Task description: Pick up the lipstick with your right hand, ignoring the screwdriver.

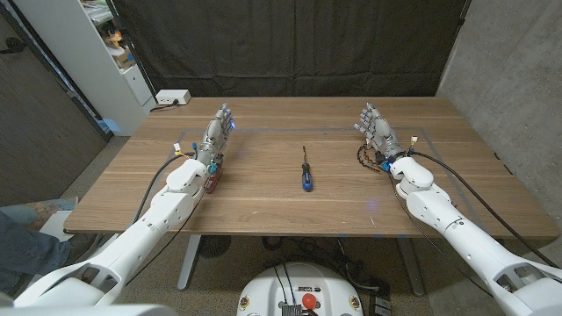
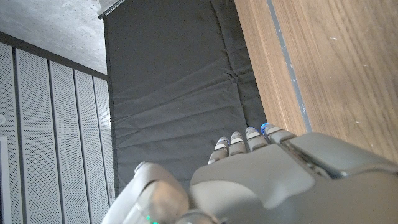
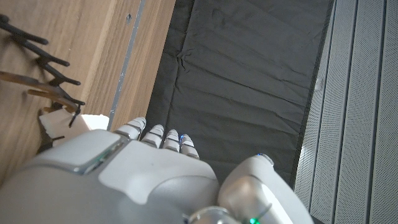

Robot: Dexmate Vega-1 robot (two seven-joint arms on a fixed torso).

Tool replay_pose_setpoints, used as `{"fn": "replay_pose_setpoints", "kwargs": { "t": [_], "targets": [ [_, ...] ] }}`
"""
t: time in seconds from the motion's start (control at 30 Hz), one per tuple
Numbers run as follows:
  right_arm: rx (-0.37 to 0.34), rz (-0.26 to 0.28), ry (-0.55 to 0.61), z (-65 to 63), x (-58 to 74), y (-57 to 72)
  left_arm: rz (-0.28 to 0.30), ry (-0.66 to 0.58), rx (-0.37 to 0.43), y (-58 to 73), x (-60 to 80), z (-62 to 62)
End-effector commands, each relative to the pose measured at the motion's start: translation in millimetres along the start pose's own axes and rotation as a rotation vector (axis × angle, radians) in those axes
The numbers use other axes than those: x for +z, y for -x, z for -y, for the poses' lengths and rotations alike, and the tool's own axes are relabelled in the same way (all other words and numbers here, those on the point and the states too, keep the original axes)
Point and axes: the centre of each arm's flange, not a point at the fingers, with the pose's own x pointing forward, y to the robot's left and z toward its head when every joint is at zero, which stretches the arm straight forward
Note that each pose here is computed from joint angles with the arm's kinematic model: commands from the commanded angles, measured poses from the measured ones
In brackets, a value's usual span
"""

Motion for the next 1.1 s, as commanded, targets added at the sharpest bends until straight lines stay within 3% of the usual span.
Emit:
{"fn": "replay_pose_setpoints", "kwargs": {
  "t": [0.03,1.1],
  "targets": [
    [-0.013,0.016,-0.001,-9.9,8.4,8.0,0.024,-0.005,-0.036,2.0,10.2,-1.6],
    [-0.037,0.043,0.037,-2.7,22.4,34.0,0.029,-0.016,-0.054,9.6,16.1,6.7]
  ]
}}
